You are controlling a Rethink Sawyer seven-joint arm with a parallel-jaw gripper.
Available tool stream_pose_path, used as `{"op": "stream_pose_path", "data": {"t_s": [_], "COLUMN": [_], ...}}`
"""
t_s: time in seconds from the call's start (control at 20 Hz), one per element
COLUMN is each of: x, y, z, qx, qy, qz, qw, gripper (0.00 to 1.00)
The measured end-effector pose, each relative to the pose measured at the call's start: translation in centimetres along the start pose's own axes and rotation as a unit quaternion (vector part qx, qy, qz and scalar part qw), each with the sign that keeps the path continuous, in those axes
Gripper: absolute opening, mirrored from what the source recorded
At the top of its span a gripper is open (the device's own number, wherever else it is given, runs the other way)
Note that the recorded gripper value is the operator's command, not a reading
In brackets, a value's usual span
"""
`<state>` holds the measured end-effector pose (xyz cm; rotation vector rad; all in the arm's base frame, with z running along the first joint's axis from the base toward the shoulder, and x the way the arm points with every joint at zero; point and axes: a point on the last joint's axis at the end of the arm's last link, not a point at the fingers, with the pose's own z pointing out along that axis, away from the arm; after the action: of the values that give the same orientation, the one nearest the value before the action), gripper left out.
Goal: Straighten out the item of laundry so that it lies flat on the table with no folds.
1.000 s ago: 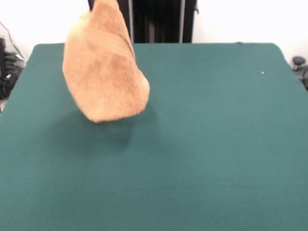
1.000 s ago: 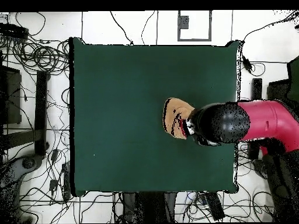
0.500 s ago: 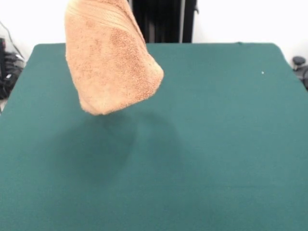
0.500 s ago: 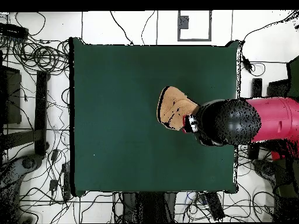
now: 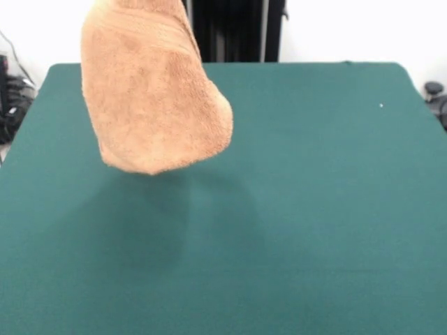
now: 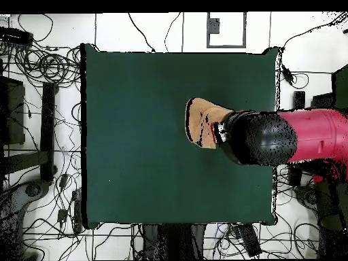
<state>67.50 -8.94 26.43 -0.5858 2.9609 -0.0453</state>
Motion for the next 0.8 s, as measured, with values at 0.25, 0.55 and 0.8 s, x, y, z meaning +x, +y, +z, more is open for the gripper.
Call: {"op": "stream_pose_path", "data": {"t_s": [0.25,0.55,0.8], "x": [-3.2,-9.0,-10.4], "y": [1.4,8.0,10.5], "z": [4.1,9.0,10.0], "qx": [0.091,0.117,0.093], "qy": [-0.112,-0.301,-0.358], "qz": [-0.049,-0.052,-0.019], "qw": [0.9884,0.9451,0.9288], "gripper": [0.00,0.00,0.00]}}
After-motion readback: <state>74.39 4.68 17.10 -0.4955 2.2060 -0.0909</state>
